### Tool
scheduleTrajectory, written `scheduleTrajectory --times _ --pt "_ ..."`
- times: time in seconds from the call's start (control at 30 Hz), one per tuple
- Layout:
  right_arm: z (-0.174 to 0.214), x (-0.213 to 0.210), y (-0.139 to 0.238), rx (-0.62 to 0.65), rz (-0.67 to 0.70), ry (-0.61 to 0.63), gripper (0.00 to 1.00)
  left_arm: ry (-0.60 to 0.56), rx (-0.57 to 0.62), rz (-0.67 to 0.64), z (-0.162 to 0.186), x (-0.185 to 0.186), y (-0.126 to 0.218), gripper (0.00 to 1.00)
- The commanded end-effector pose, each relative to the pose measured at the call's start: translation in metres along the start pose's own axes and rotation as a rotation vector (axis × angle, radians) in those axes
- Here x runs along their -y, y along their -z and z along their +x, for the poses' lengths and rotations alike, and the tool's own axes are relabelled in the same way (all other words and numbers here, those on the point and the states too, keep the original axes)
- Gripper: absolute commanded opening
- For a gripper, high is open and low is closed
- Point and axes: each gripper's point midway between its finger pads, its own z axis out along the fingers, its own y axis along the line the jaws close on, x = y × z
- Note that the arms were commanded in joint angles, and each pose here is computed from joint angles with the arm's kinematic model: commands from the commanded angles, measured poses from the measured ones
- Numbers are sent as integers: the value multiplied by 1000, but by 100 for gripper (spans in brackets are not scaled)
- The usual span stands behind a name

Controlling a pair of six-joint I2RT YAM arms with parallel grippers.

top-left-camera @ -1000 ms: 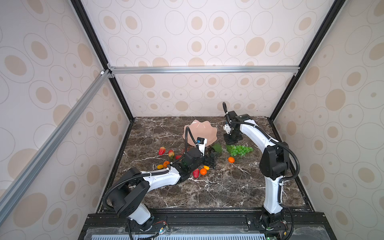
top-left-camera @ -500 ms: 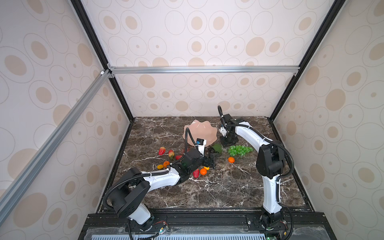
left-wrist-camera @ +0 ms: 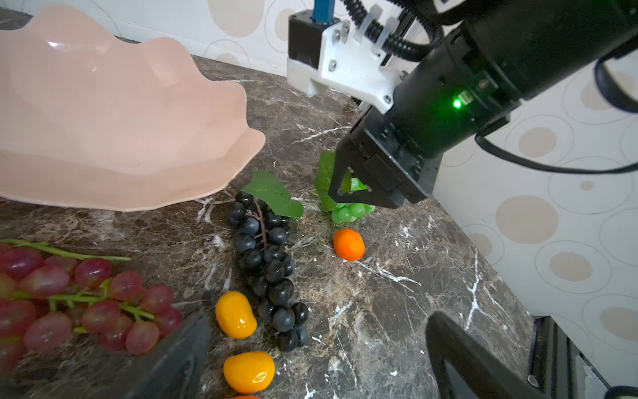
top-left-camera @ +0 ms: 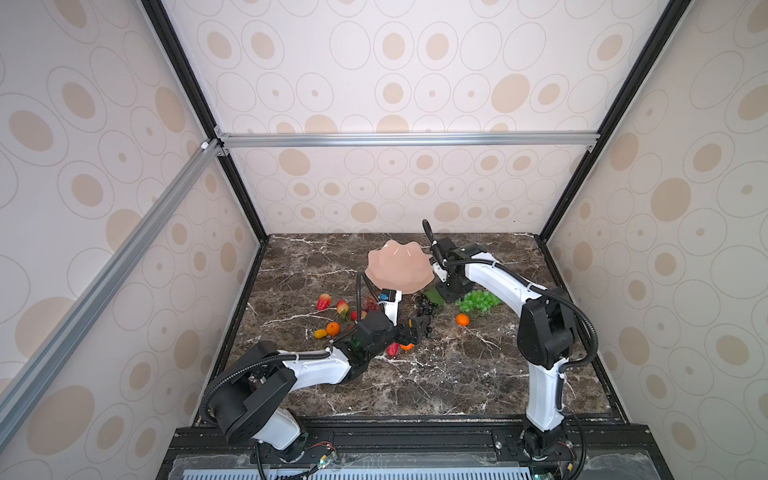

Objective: Place and organize the fake fruits in the fruit bowl

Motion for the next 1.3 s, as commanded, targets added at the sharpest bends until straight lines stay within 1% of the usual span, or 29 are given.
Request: scheduleTrajectory --times 0.0,0.13,0.3,0.5,0.67,0.8,1.07,1.2,1.27 --pt "3 8 16 30 63 55 44 9 94 102 -26 21 8 98" --pt "13 14 7 -16 119 88 38 5 100 160 -26 31 10 98" --pt "15 17 -1 -50 170 122 34 10 105 168 -25 31 13 98" --pt "15 13 -8 -71 169 142 32 18 102 165 -23 29 13 98" --pt "16 4 -13 -81 151 171 34 17 103 161 -24 29 13 98" --pt "15 4 -17 -94 169 182 33 16 100 157 -23 28 13 98" --pt "13 13 -21 -123 240 195 29 16 103 152 -24 28 14 98" --pt "14 15 -20 -125 246 194 26 15 102 154 -24 28 13 98" --pt "14 15 -19 -123 246 194 23 15 101 155 -24 29 13 98"
